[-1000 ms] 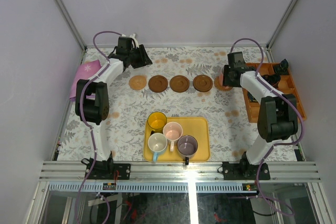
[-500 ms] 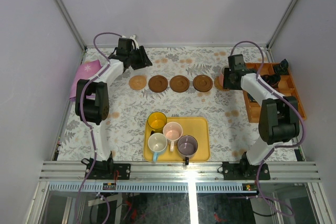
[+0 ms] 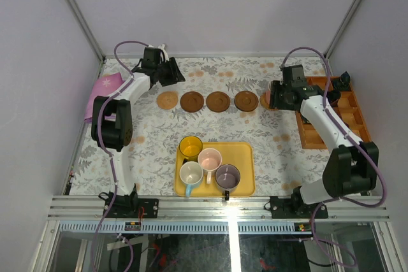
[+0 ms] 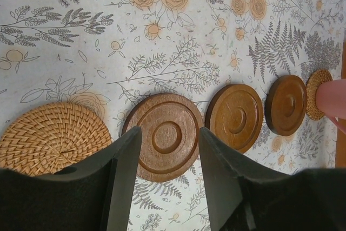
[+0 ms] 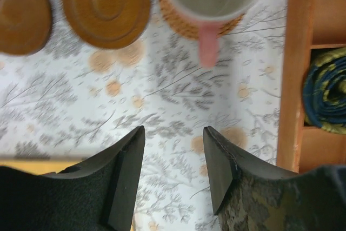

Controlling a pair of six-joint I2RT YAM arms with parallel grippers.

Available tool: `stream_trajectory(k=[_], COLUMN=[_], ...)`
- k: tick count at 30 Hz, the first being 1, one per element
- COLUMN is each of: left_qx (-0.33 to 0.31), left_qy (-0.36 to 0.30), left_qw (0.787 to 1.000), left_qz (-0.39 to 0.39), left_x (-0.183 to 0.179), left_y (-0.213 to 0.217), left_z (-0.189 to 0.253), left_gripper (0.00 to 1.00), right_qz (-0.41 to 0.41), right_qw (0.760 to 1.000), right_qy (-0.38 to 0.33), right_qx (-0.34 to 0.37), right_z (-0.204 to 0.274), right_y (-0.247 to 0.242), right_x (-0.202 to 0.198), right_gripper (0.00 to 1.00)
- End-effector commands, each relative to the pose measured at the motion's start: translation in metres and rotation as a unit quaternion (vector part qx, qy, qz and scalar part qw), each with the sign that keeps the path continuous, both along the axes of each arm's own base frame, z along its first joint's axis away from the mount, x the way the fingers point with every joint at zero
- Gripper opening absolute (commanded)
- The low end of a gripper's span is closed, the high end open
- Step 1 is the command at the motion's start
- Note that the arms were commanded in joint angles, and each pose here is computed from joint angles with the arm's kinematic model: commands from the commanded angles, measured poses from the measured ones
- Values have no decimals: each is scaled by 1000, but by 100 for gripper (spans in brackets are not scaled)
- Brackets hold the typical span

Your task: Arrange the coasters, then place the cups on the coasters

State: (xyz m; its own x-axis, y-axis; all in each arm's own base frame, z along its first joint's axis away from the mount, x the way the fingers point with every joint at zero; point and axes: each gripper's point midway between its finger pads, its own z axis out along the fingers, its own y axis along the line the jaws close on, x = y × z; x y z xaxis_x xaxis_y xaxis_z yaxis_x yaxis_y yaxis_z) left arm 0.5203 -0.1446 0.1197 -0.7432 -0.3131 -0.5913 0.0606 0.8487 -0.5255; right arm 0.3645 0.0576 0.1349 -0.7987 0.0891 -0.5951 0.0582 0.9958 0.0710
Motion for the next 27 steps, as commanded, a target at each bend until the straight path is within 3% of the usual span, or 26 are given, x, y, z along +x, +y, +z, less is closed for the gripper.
stream_trajectory(k=[1,8,17,27], left_qx=[-8,-8,-7,3], left_qy=[-21,-14,-16,-8], left_qw=[1000,999,999,999], left_qz=[-14,-29,-36,-52], left_x=[-4,-24,-44,-79], left_y=[-3,-5,-6,-4], left_z=[15,13,17,9], left_gripper=[47,47,50,54], right_qz=[79,195,248,287], right_qw=[996,978,960,949], right_qy=[16,39,100,119], right_qx=[37,64,87,60], right_z=[20,28,3,-17], right_y=[50,112,149,176], right_x=[-45,-105,-171,-211], right_gripper=[54,53,52,56])
